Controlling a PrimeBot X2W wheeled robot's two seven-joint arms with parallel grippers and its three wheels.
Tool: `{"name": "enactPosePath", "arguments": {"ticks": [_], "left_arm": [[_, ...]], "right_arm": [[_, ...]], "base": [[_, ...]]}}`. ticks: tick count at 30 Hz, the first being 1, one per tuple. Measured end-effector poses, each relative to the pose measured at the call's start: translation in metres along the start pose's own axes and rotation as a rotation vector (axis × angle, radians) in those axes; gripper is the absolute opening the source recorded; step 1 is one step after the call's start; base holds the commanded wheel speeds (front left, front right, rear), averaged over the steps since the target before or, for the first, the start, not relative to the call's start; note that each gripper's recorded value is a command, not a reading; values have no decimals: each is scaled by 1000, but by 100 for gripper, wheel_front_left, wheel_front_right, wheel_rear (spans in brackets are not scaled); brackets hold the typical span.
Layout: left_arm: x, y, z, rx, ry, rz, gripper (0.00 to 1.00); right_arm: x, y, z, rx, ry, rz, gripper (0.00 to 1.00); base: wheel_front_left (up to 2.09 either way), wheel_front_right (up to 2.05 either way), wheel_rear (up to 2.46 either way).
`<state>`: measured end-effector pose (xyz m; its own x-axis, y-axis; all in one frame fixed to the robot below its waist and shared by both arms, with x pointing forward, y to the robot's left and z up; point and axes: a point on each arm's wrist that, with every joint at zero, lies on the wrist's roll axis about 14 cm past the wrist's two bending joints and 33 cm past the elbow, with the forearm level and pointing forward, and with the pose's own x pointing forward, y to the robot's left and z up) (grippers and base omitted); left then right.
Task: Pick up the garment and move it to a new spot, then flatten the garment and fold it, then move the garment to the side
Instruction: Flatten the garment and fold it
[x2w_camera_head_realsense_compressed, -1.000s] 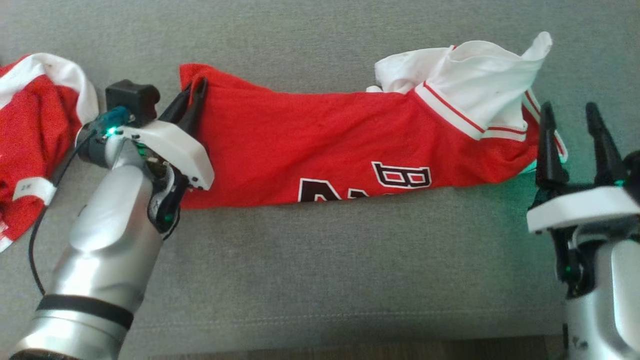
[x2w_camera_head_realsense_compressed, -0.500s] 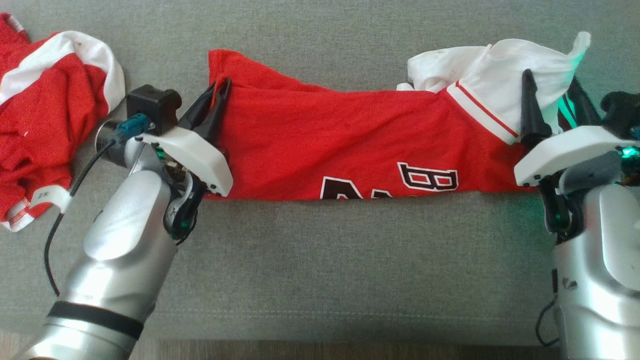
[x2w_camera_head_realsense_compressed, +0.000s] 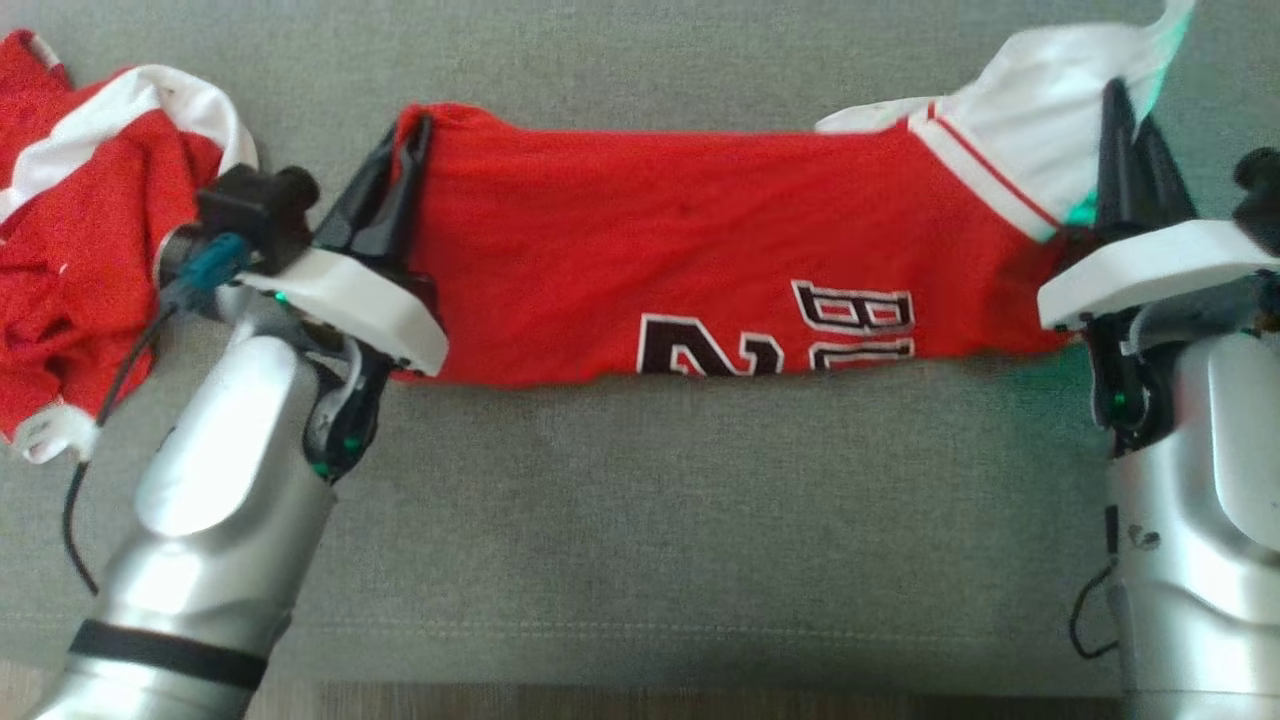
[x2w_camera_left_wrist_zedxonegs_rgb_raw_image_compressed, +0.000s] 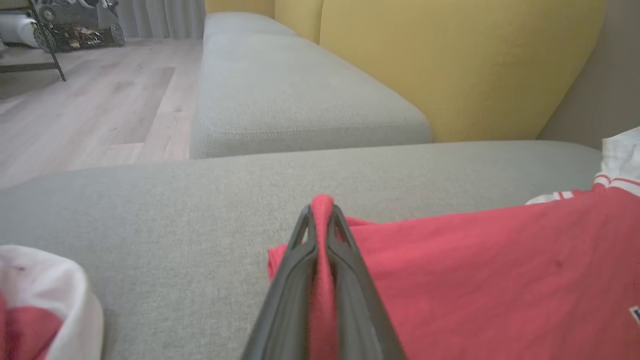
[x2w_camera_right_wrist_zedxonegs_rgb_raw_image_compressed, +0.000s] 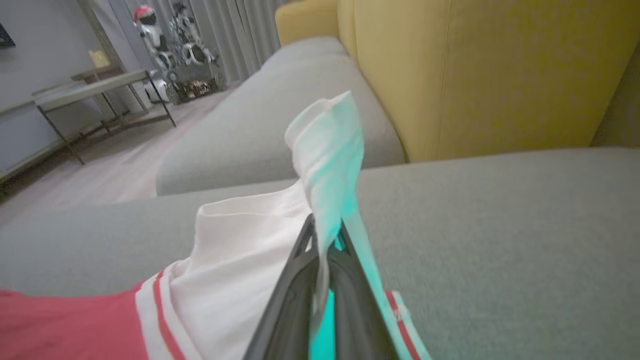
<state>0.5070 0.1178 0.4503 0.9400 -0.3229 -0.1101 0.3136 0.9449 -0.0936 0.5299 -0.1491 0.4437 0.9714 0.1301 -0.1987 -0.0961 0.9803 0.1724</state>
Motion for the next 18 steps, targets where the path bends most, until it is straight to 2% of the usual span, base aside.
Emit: {"name": "enactPosePath", "arguments": {"ticks": [7,13,18], "left_arm": [[-19,7,60,3,-191,41,0],[-49,5,123,41,-377,49,0],[-77,-5,187,118,-538,38,0]], "right_arm": [[-20,15,83,-19,-262,41,0],[-61,23,142,-56,-431,59,0],[-101,28,196,-91,-568,58,0]], "base": [[0,0,0],[0,0,0],[0,0,0]]}}
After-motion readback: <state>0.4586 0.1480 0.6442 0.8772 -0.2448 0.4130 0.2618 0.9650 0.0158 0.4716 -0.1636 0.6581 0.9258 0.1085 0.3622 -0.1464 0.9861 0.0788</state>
